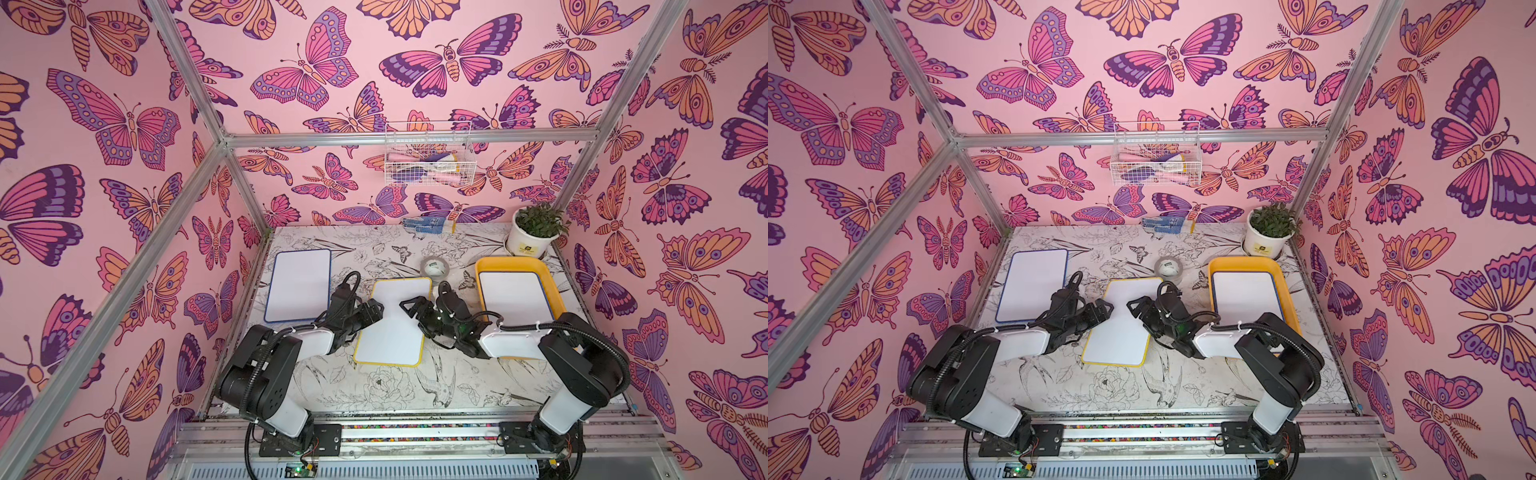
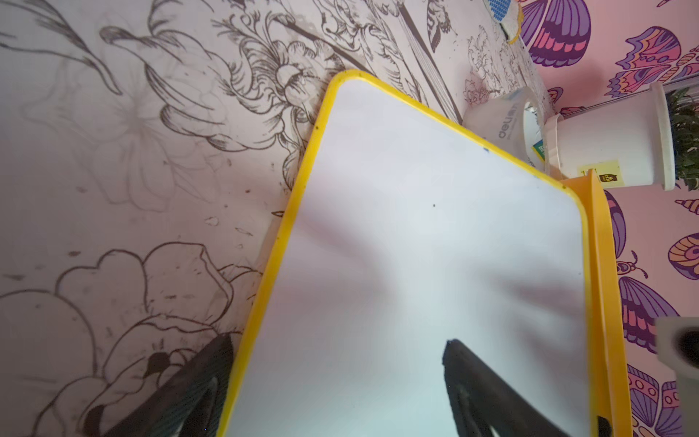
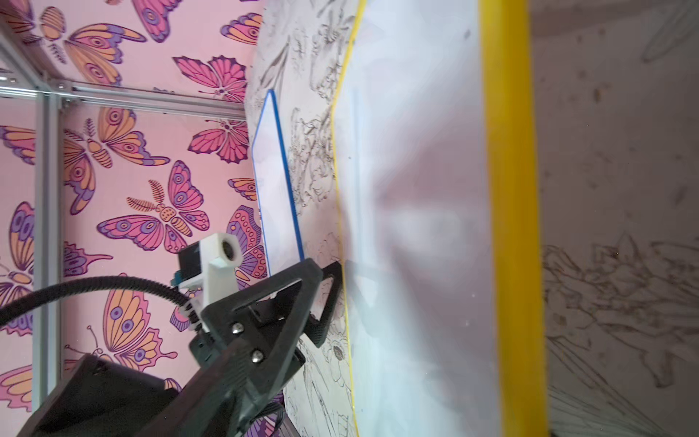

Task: Put the whiteboard into the storage box
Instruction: Pick up the whiteboard at the center of the board.

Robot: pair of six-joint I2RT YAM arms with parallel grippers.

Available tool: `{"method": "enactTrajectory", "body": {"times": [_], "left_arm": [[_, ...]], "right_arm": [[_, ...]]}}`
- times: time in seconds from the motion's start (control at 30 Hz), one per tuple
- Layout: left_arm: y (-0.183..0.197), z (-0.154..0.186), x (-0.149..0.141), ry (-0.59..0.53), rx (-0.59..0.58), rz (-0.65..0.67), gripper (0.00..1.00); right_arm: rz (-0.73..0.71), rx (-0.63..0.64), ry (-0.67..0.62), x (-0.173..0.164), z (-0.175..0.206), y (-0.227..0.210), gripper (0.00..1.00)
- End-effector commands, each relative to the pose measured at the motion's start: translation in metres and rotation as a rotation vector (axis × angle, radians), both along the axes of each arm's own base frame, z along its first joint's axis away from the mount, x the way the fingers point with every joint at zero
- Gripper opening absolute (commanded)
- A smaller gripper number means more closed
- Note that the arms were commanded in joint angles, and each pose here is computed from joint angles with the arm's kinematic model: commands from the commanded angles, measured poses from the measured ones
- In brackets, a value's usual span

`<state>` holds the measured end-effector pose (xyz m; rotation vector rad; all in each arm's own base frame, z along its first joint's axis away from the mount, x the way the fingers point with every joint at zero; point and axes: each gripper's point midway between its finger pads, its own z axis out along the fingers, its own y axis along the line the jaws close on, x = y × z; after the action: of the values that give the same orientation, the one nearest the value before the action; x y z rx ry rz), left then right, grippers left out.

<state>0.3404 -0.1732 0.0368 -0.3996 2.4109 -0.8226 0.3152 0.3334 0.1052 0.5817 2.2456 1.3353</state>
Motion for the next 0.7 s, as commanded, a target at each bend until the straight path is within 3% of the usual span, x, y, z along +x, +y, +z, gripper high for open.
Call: {"method": "enactTrajectory", "body": {"times": [0.0,0.33,0.57,0.67], "left_arm": [[0.029,-0.092,-0.12,0.547,0.104,-0.003,0.9],[0.03,-0.088,-0.12,0.536,0.097,0.001,0.9],[0.03,-0.085,-0.12,0.529,0.088,0.003,0.9],[0.028,-0.081,-0.12,0.521,0.073,-0.002,0.9]], "right_arm": [[-0.024,0.059,-0.123,0.006,0.03,0.006,0.75],[-0.048,0.048,-0.148,0.0,0.03,-0.001,0.56],[-0.046,0.023,-0.164,-0.005,0.031,-0.005,0.29],[-0.05,0.011,-0.179,-0.006,0.031,-0.007,0.25]]}}
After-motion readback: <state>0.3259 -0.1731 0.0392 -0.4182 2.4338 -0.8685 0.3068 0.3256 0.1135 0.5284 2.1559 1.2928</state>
